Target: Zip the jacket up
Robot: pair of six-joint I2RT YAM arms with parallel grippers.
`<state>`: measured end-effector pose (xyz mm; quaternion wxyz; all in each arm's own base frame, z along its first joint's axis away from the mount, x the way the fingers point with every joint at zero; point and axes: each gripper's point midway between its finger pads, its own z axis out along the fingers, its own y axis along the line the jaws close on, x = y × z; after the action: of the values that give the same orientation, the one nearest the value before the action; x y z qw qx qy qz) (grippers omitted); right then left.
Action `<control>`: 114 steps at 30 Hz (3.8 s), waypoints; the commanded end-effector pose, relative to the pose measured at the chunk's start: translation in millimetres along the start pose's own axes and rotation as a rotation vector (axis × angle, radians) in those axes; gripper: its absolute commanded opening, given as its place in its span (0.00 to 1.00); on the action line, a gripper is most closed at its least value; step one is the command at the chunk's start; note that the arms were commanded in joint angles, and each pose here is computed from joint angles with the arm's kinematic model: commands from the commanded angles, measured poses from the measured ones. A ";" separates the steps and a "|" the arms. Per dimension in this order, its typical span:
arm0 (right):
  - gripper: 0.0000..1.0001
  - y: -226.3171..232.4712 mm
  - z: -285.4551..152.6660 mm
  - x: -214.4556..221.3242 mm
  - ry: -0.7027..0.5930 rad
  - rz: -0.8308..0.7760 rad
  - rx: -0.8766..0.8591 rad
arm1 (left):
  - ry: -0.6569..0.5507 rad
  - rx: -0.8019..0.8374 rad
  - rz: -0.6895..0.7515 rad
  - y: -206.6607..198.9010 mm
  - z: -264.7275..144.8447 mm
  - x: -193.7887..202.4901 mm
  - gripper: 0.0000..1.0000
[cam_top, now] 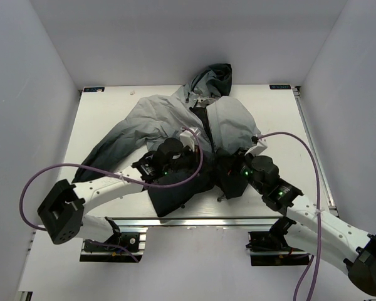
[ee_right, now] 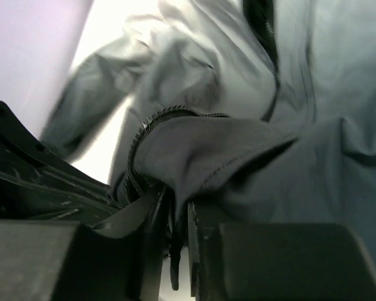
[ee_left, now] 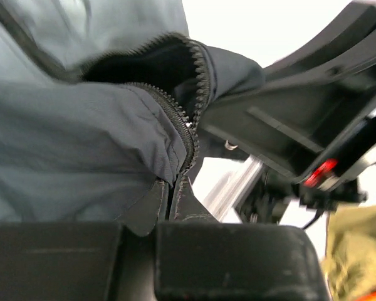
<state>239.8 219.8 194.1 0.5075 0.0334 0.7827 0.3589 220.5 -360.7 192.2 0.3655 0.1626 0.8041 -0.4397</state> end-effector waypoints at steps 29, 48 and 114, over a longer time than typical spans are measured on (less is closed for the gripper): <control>0.88 16.2 -66.6 25.0 0.422 -0.598 0.009 | 0.401 0.154 -0.303 1.6 -4.0 45.9 0.00; 0.55 39.1 -56.2 75.1 0.364 -0.693 0.138 | 0.493 0.203 -0.498 -10.1 -12.1 43.1 0.00; 0.00 27.2 -31.0 83.2 0.323 -0.723 0.175 | 0.507 0.193 -0.389 -11.0 -20.8 39.0 0.00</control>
<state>156.7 253.6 146.1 0.4450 -0.2766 0.8471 0.0889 181.7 -347.6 151.9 0.0377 0.1182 0.8598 -0.4953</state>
